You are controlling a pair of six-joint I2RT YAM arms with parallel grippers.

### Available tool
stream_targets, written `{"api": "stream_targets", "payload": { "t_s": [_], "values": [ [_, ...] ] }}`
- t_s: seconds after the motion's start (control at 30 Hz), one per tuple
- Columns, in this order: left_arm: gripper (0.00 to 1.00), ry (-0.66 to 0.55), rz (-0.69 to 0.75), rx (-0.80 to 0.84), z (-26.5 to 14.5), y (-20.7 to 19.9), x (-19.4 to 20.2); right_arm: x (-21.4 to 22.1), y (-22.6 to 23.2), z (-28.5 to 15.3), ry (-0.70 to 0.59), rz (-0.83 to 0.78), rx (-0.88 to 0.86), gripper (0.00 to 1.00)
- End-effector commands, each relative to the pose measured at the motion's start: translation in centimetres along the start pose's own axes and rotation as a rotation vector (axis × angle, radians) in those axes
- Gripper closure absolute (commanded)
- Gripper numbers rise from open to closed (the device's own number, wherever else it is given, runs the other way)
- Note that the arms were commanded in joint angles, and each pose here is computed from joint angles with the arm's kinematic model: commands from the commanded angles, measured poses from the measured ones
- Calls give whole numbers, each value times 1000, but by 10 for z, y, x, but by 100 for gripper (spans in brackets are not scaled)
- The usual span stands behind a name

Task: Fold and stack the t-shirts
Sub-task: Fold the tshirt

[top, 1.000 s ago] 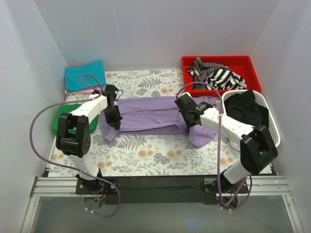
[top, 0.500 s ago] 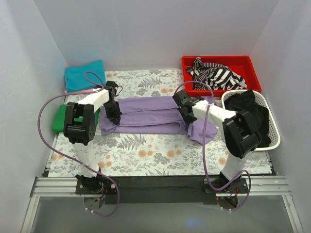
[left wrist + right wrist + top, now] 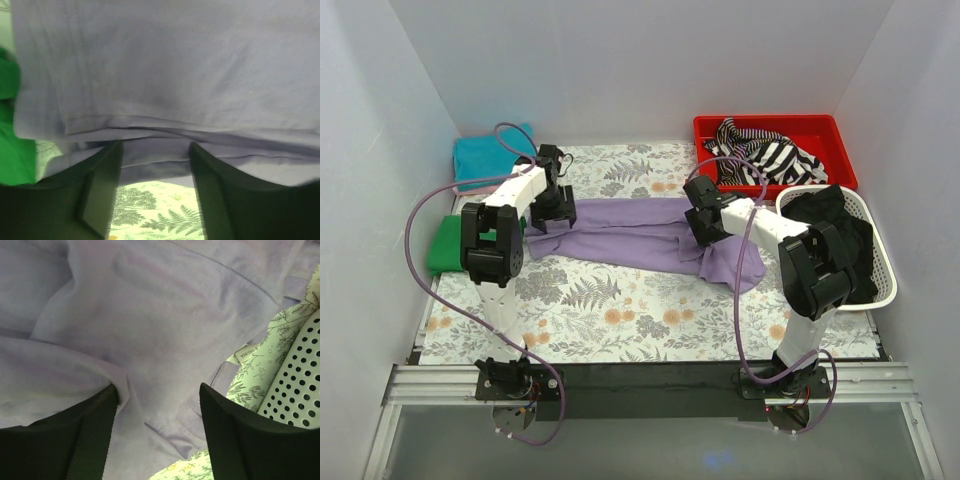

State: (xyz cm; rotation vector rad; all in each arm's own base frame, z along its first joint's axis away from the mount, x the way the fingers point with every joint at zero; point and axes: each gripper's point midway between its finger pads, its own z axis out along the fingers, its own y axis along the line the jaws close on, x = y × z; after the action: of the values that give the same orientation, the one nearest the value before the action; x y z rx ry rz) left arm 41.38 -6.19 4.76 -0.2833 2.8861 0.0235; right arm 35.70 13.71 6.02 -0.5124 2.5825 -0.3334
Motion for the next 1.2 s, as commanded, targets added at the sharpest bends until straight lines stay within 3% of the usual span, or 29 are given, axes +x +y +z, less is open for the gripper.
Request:
{"api": "stream_targets", "payload": {
  "t_s": [0.0, 0.03, 0.23, 0.37, 0.47, 0.5, 0.73, 0.97, 1.17],
  "values": [
    [16, -23, -4, -75, -22, 19, -4, -16, -17, -4, -46, 30, 37, 27],
    [12, -34, -5, -78, -29, 20, -4, -18, -21, -6, -51, 36, 48, 27],
    [11, -92, -71, -97, -67, 27, -6, -38, -45, -32, -135, 72, 78, 26],
    [11, -146, -97, 78, -107, 4, -3, -35, -45, -58, -171, 95, 20, 26],
    [10, -142, -54, 225, -114, -18, 6, -19, -75, -66, -183, 158, 153, 20],
    [10, -134, -45, 253, -112, -22, 9, -23, -60, -74, -220, 169, 16, 20],
    [10, -62, -28, 424, -94, -60, 25, 6, -2, -79, -169, 145, -267, 24],
    [9, 2, -18, 465, -65, -75, 39, 23, 33, -71, -111, 99, -280, 32],
    [9, 43, -60, 416, -35, -67, 59, 26, 51, -65, -97, 83, -240, 33]
  ]
}}
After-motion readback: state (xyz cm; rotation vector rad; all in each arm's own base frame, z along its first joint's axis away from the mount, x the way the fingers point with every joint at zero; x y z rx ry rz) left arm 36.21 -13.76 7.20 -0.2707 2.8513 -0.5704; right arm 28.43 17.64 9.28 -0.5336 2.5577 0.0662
